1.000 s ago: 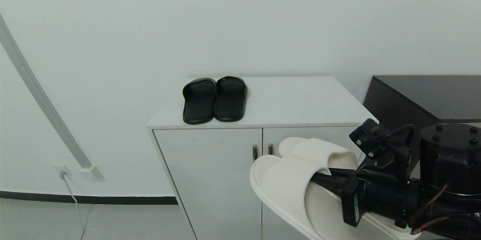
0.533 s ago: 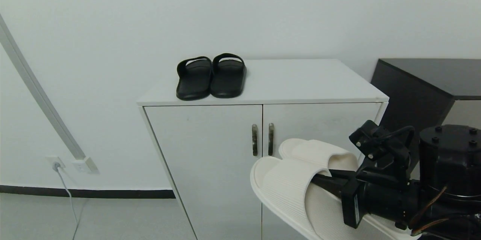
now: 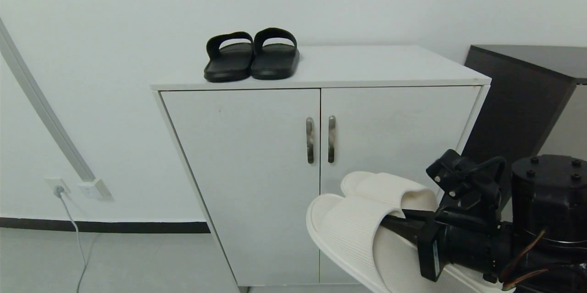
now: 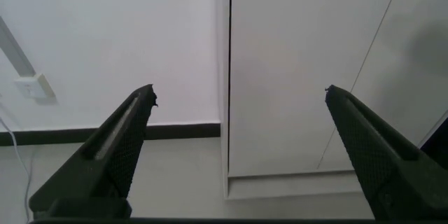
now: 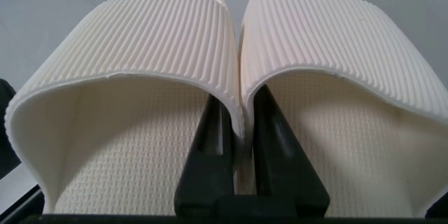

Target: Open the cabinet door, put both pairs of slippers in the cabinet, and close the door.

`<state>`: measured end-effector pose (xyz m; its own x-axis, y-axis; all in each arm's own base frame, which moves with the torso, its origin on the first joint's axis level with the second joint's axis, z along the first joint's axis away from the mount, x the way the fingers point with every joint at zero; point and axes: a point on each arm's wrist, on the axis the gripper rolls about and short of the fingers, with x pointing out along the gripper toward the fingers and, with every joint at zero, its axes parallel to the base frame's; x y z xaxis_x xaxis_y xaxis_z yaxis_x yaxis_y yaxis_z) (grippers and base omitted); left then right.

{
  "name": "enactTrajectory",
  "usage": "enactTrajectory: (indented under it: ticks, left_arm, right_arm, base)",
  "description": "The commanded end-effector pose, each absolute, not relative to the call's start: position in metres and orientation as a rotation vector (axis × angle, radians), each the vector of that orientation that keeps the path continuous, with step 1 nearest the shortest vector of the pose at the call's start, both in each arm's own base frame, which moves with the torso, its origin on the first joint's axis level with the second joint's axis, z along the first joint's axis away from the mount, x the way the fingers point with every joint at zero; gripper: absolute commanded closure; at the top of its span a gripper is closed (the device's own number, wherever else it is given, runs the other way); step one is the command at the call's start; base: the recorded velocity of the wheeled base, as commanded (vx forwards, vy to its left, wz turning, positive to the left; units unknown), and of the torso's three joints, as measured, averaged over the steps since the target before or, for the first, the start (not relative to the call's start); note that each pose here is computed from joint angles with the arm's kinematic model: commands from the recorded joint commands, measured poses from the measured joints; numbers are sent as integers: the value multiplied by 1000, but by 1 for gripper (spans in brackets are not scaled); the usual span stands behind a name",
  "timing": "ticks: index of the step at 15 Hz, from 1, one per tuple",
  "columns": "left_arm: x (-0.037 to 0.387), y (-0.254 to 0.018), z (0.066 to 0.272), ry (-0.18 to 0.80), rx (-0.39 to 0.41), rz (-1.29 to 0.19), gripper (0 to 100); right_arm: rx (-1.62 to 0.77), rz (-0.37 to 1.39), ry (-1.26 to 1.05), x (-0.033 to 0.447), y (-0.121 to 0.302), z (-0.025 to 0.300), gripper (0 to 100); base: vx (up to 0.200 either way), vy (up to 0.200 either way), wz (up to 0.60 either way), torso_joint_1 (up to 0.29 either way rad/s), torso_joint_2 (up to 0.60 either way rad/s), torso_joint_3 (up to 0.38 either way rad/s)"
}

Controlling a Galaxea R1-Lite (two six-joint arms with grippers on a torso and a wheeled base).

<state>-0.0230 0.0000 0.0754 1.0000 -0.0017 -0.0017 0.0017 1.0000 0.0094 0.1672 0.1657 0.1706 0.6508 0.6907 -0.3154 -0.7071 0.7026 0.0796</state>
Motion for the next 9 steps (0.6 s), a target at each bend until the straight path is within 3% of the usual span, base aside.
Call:
enactTrajectory:
  ticks: [1,5,9]
  left_arm:
    - [-23,0,75,3,9,-2,0]
    - [-23,0,75,3,9,-2,0]
    - [-23,0,75,3,8,-2,0]
  right_arm:
    - [-63,797,335,167,166,170,100]
    - [-81,800,342,166,165,166,100]
    - [-81,800,342,166,164,166,100]
  base:
    - [0,0,0,-90,452,369]
    - [0,0,0,-44,439,389]
    - [0,0,0,-1,42,36]
